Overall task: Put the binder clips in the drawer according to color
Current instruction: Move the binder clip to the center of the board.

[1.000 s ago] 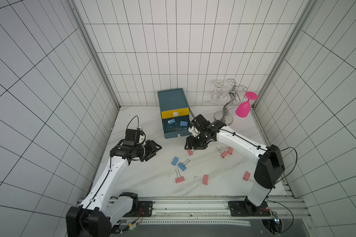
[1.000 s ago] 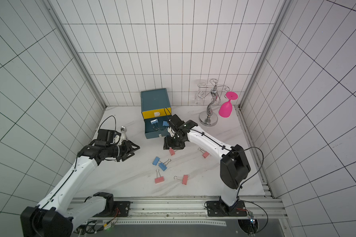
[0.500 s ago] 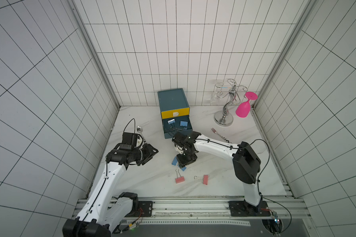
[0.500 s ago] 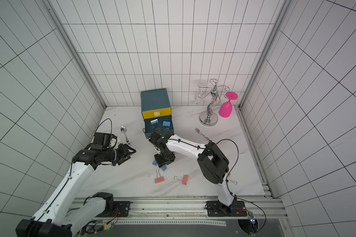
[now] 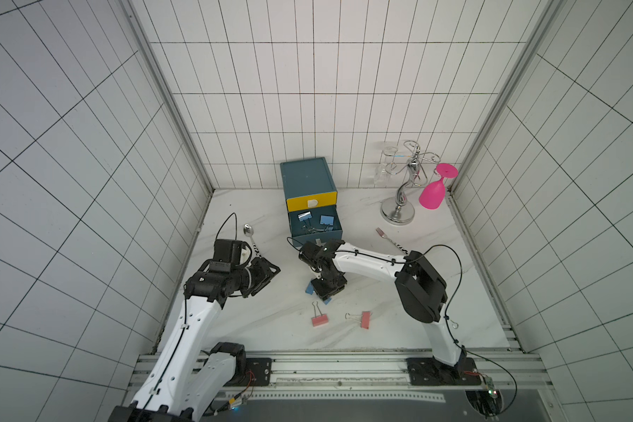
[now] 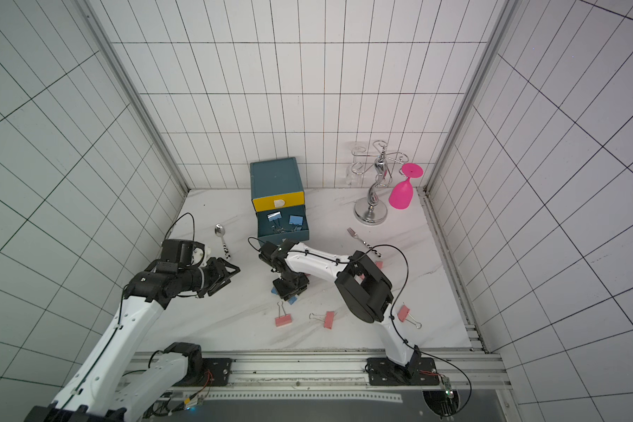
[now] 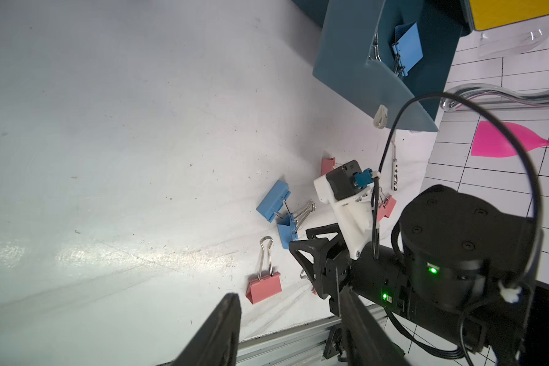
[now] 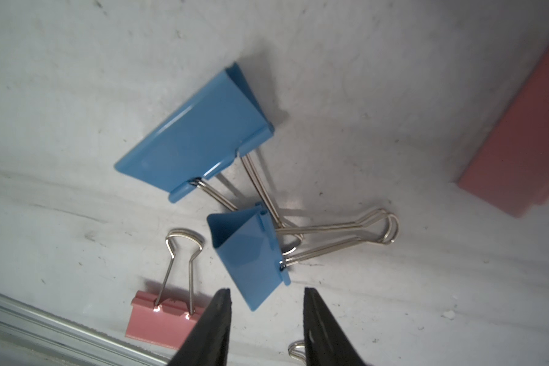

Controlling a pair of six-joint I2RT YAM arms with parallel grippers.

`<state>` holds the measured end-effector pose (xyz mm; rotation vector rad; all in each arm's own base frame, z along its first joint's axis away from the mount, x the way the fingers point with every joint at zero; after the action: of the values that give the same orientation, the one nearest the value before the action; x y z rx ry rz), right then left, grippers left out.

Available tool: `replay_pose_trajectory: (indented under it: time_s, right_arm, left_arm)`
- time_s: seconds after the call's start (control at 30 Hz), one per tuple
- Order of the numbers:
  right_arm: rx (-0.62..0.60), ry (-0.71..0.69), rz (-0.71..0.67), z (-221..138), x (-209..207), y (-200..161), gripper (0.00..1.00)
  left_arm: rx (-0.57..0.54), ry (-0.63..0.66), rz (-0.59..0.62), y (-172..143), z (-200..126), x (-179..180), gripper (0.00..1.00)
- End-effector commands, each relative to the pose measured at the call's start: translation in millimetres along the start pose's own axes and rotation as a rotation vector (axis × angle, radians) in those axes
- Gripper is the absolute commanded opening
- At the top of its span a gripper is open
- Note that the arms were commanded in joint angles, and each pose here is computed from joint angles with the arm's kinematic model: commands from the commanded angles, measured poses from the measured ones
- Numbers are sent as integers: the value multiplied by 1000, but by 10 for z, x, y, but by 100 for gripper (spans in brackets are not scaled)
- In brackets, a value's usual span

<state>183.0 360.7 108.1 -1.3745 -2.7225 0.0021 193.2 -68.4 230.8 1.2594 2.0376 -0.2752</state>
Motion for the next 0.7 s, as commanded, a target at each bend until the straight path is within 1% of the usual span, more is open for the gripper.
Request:
replay_pose_trajectory:
  time_s: [0.0, 0.23, 0.5, 0.6, 0.67]
  right_arm:
    - [25, -38, 0, 67, -44, -10, 38]
    - [43, -66, 60, 147, -254, -205, 35]
    - [39, -80, 197, 115, -732, -427, 35]
    - [28, -77, 243, 61, -893, -462, 36]
    - [7, -77, 256, -11, -953, -475, 40]
  left_arm:
    - [-21, -19, 0, 18, -7, -6, 54]
    - [-25, -27, -8, 30, 10, -8, 55]
    - [-21, -42, -11, 49, 54, -18, 55]
    - [-18, -46, -10, 59, 66, -25, 55]
    - [-18, -48, -10, 65, 68, -30, 55]
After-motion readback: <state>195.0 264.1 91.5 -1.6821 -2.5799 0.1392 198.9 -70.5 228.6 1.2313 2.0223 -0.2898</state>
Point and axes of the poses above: each gripper's point midway between its finger pads, its own z axis out along the fingers, its own x axis along the line the jaws close on, y = z × x, the point moved 7 cm from there along -z, back along the fingers, and after that the axes turned 4 degrees about z, right-handed, at the moved point
